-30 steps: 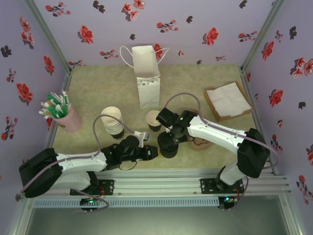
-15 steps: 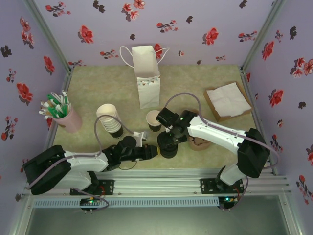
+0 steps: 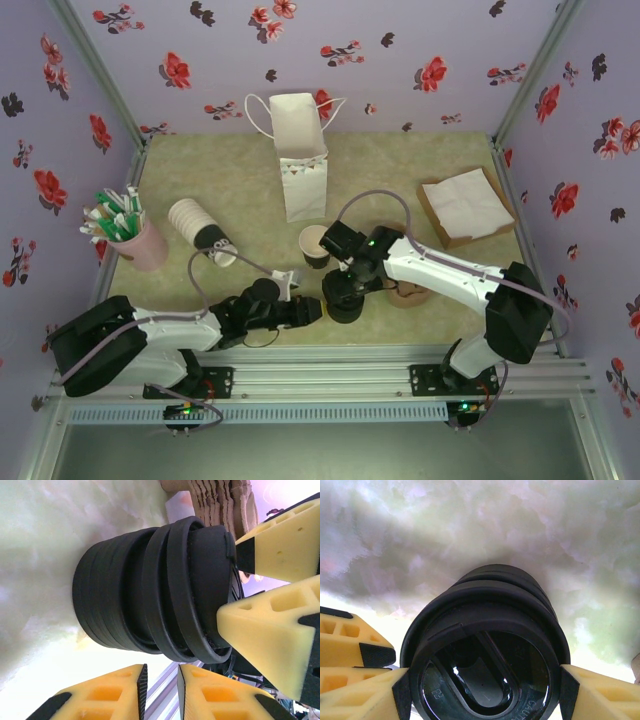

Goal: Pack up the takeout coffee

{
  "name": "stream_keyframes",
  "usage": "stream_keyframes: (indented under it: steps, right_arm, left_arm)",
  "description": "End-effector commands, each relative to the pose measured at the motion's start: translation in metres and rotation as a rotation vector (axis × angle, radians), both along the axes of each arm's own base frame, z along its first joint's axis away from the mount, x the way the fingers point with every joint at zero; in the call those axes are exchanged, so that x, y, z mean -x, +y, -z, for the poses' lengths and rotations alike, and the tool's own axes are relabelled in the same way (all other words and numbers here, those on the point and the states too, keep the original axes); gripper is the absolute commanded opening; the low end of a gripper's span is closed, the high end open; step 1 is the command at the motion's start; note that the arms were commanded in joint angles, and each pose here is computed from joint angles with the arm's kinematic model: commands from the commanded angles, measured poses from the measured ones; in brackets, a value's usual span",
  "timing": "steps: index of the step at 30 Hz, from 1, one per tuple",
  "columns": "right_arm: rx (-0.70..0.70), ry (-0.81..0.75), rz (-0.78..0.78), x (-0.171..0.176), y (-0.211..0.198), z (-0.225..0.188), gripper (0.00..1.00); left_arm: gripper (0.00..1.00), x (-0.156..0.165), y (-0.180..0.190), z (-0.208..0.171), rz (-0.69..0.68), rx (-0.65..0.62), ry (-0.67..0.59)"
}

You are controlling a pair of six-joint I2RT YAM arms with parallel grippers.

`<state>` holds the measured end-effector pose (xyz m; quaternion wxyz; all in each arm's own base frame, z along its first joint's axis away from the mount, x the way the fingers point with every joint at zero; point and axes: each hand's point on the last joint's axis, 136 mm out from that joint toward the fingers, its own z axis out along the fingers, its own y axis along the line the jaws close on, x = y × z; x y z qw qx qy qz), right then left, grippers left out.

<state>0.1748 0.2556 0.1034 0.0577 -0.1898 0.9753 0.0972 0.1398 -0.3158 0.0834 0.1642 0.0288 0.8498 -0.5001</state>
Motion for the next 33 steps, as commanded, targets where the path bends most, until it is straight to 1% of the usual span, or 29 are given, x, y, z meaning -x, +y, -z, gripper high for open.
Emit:
stream_keyframes:
  steps: [1, 3, 7, 9, 12, 21, 24, 27, 33]
  right_arm:
    - [-0.016, 0.004, 0.007, 0.005, -0.002, -0.005, 0.73]
    - [-0.016, 0.002, 0.008, 0.005, -0.002, -0.005, 0.73]
    - [-0.016, 0.006, 0.012, 0.006, -0.003, -0.004, 0.73]
    - [-0.018, 0.007, 0.013, 0.006, -0.003, -0.004, 0.73]
    - [-0.023, 0.008, 0.016, 0.006, -0.002, -0.004, 0.73]
    - [-0.031, 0.010, 0.023, 0.008, -0.002, -0.005, 0.73]
    - [-0.028, 0.009, 0.024, 0.008, -0.004, -0.006, 0.73]
    - [-0.025, 0.001, 0.028, 0.008, -0.007, -0.009, 0.73]
    - [-0.003, -0.050, 0.045, 0.004, -0.016, -0.024, 0.73]
  left_arm:
    - [0.27, -0.002, 0.000, 0.003, -0.004, -0.019, -0.019]
    - [0.29, -0.002, -0.001, 0.002, -0.004, -0.017, -0.024]
    - [0.38, -0.004, -0.003, -0.002, -0.005, 0.009, -0.036]
    - [0.40, -0.005, -0.004, -0.001, -0.010, 0.020, -0.033]
    - [0.40, -0.006, -0.007, 0.004, -0.013, 0.036, -0.018]
    - [0.34, -0.007, -0.020, 0.019, -0.016, 0.157, 0.061]
    - [0.33, -0.006, -0.019, 0.027, -0.020, 0.149, 0.083]
    - [0.33, -0.005, -0.015, 0.028, -0.024, 0.143, 0.081]
    - [0.37, -0.006, -0.014, 0.026, -0.030, 0.128, 0.073]
